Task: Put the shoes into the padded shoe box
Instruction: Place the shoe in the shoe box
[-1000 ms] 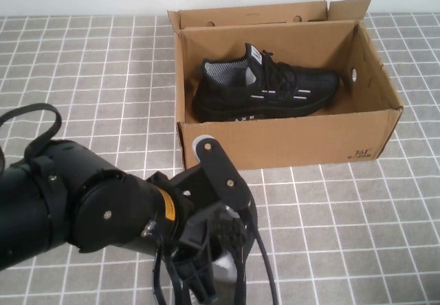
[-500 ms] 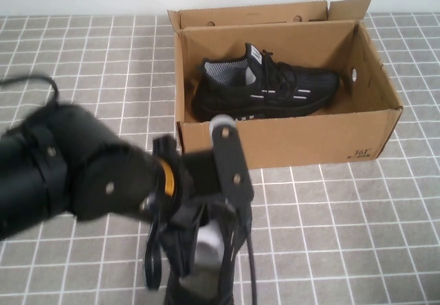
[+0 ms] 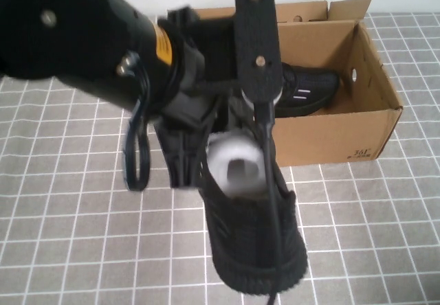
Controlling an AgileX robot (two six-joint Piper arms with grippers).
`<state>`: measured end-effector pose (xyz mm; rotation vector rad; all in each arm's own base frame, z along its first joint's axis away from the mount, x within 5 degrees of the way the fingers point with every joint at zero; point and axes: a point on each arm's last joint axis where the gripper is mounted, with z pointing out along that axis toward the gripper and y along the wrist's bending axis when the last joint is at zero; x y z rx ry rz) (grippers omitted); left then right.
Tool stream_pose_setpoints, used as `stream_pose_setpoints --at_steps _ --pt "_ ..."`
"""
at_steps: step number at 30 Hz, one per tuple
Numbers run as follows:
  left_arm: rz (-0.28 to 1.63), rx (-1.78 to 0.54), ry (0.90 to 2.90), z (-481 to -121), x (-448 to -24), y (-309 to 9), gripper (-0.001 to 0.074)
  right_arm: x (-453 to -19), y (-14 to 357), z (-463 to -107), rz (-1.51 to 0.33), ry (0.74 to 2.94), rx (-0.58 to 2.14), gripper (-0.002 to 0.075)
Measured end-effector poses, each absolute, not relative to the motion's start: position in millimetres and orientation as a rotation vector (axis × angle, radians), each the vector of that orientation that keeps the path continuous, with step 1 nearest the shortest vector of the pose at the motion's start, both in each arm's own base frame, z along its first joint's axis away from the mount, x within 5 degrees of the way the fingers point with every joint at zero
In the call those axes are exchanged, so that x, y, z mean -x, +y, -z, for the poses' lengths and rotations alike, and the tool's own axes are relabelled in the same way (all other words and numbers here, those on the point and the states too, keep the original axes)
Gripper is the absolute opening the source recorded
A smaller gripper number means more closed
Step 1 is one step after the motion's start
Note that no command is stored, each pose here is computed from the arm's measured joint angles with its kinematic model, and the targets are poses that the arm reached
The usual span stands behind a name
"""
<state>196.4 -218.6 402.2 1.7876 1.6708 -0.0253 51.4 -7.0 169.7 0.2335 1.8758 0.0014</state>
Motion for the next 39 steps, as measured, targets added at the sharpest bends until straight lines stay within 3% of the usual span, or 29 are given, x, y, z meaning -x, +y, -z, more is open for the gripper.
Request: stream_pose_setpoints --at_steps 11,17,21,34,39 --pt "-0.186 -1.806 1.438 -430 -205 -215 0.0002 -51 -7 -170 -0.001 1.876 -0.233 -0.0008" --pt "-0.44 -1.974 1.235 -423 -220 -218 0.0002 -51 -7 -170 -0.001 1.876 -0.233 -0.0008" --pt "-0.524 -1.977 1.214 -416 -232 -225 0.0002 -51 -7 -170 -0.001 1.876 -0.233 -0.0008" --pt "0.071 -1.003 1.702 -443 -248 -244 0.0001 -51 -7 -170 -0.001 1.876 -0.233 -0.0008" --pt "0.17 -0.766 1.834 -453 -262 -252 0.0001 -51 -7 -170 -0.001 1.876 -0.233 -0.0008"
